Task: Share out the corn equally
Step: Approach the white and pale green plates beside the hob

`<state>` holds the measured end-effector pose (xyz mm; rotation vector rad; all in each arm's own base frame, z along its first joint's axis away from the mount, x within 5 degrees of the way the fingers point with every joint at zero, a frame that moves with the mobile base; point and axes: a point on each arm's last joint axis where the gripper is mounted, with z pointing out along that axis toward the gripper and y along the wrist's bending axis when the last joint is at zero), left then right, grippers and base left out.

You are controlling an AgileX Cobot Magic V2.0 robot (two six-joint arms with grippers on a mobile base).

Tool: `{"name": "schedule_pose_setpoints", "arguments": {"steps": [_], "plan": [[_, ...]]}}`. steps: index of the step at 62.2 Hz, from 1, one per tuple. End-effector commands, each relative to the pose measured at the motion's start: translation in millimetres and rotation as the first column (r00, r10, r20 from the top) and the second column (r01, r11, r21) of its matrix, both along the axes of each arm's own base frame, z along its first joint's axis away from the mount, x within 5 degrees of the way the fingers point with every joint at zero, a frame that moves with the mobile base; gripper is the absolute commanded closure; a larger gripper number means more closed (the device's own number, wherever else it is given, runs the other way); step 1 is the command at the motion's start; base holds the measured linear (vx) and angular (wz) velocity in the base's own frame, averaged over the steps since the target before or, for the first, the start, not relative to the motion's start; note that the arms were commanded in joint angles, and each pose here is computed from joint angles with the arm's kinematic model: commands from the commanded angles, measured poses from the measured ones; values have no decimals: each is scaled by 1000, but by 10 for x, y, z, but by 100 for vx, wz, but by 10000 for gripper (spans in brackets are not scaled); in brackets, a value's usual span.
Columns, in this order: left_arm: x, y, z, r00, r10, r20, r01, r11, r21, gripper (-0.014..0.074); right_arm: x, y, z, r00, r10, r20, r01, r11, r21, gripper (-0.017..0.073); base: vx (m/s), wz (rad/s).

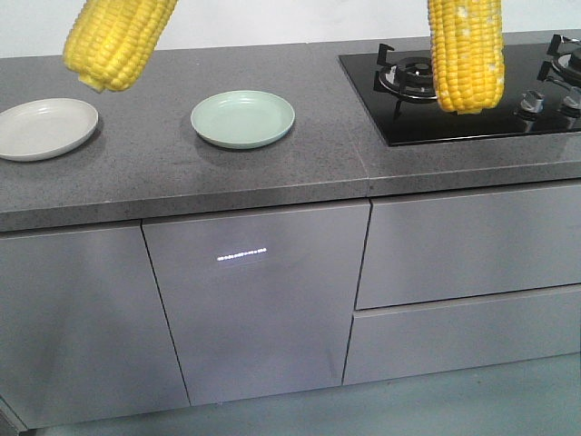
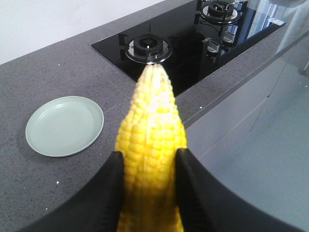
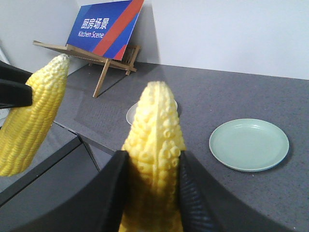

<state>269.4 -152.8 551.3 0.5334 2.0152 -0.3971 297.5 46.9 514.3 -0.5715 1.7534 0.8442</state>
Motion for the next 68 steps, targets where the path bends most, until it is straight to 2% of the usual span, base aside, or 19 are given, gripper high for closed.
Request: {"name": "schedule_pose_setpoints", "arguments": {"steps": [1,68], "plan": [[-166,73,196,997,-5,83,9,999,-54,600,-166,7,241,996,-14,93,9,998,60,566,6,2],[-166,73,196,997,-5,83,9,999,-54,600,-168,8,239,996,-12,92,6,998,58,566,7,7]]}}
